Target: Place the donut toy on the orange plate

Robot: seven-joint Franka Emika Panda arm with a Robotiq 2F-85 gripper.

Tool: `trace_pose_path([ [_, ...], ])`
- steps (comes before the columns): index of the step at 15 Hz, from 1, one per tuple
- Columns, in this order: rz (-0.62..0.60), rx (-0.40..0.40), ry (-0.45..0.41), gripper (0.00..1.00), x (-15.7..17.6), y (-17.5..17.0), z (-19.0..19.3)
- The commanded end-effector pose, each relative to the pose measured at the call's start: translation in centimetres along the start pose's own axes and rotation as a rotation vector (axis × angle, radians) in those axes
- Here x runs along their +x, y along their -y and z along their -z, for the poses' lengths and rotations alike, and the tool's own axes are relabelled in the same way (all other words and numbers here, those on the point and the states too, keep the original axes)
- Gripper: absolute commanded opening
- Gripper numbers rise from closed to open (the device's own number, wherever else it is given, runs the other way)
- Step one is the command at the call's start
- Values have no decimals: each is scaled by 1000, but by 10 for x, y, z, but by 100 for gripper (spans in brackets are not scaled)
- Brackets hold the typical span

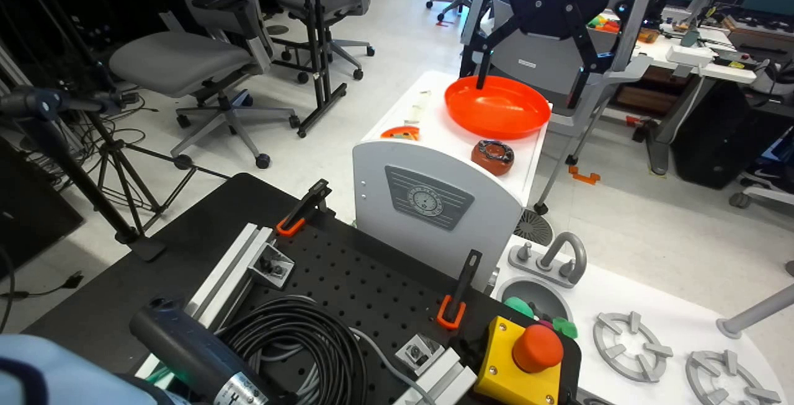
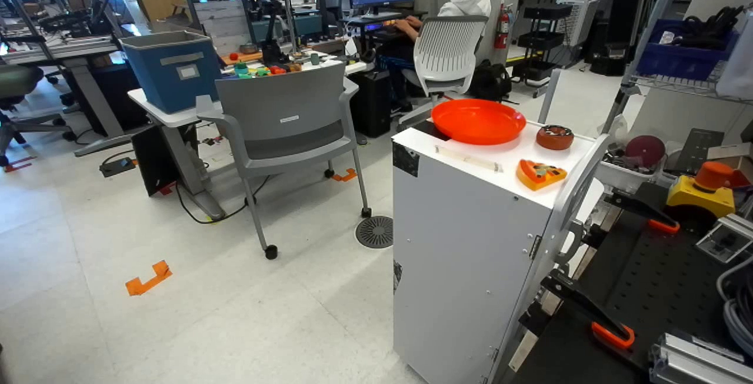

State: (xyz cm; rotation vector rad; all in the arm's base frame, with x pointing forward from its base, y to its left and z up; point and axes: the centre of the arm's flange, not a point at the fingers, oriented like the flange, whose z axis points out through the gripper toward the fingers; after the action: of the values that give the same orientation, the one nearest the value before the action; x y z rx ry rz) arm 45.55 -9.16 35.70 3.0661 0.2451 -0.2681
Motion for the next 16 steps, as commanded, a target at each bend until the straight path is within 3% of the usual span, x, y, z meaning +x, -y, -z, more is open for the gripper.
trace_pose_path([
  [1, 2, 0, 1, 100, 0, 0, 0],
  [6, 12, -15, 0, 100, -7, 1, -3],
  [16, -38, 70, -85, 100, 9, 3, 0],
])
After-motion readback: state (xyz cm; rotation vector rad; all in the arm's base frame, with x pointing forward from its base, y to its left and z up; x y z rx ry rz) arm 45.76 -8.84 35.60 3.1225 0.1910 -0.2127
